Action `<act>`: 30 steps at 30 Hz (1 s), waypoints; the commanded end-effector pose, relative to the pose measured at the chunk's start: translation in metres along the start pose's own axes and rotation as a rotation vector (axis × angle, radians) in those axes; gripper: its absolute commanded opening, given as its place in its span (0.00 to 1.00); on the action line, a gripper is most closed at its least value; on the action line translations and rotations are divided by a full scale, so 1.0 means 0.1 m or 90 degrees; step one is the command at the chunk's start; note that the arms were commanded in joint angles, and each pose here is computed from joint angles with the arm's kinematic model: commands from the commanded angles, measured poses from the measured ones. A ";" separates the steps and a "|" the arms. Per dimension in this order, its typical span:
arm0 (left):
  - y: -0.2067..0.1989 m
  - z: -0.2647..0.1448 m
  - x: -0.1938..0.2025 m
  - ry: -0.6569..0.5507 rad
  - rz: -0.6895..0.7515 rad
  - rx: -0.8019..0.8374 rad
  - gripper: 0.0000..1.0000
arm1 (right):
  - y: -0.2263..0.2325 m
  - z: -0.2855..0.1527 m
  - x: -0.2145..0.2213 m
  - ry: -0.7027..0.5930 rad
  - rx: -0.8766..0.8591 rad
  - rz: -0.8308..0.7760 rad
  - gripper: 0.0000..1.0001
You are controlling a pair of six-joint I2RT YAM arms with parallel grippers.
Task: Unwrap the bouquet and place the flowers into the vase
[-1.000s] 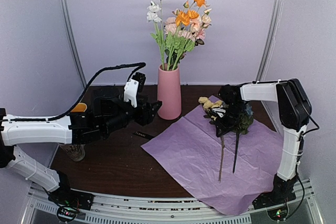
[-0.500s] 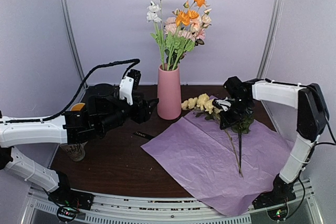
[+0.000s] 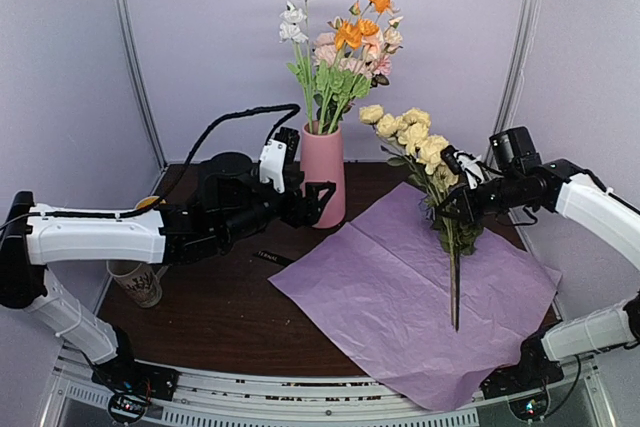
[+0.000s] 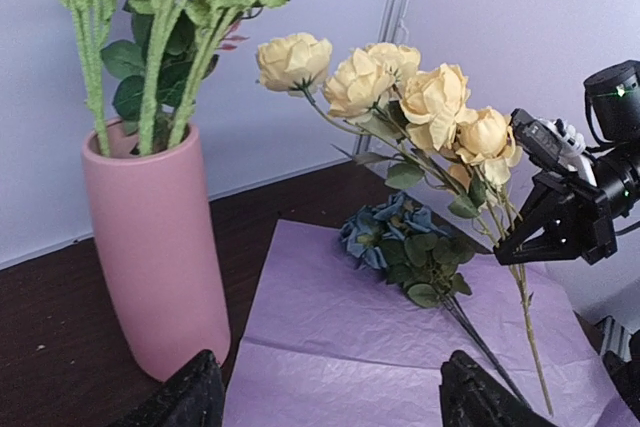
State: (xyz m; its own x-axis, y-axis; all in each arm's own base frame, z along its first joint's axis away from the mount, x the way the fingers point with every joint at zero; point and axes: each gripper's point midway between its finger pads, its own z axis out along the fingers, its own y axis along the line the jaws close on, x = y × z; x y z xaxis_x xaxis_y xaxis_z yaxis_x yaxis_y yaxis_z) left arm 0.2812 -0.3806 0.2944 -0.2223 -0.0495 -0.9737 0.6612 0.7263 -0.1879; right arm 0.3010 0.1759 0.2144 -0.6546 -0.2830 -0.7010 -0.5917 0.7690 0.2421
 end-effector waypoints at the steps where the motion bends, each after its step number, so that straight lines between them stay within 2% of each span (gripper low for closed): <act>1: -0.48 0.14 -0.27 -0.087 -0.060 0.155 0.75 | 0.48 -0.26 -0.20 -0.125 -0.147 -0.065 0.00; 3: -0.65 0.20 -0.30 -0.102 -0.076 0.211 0.73 | 0.59 -0.33 -0.18 -0.146 -0.179 -0.075 0.00; 7: -0.97 0.29 -0.32 -0.117 -0.073 0.305 0.71 | 0.83 -0.41 -0.06 -0.135 -0.268 -0.111 0.00; 12: -1.30 0.35 -0.35 -0.133 -0.115 0.414 0.67 | 1.02 -0.47 0.01 -0.136 -0.334 -0.133 0.00; 19: -1.61 0.53 -0.23 -0.104 -0.115 0.456 0.66 | 1.18 -0.48 0.05 -0.124 -0.384 -0.155 0.00; 30: -1.75 0.62 -0.14 -0.081 -0.115 0.484 0.45 | 1.26 -0.46 0.05 -0.117 -0.404 -0.165 0.00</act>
State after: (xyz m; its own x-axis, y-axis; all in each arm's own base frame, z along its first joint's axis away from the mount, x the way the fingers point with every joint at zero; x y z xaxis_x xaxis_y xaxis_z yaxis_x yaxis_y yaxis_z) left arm 0.2178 -0.5473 0.3198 -0.3292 -0.2090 -0.9208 0.9331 0.0773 -0.3512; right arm 0.2038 0.2409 0.2596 -0.4515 -0.2778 -0.8479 -0.8877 0.2353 0.3957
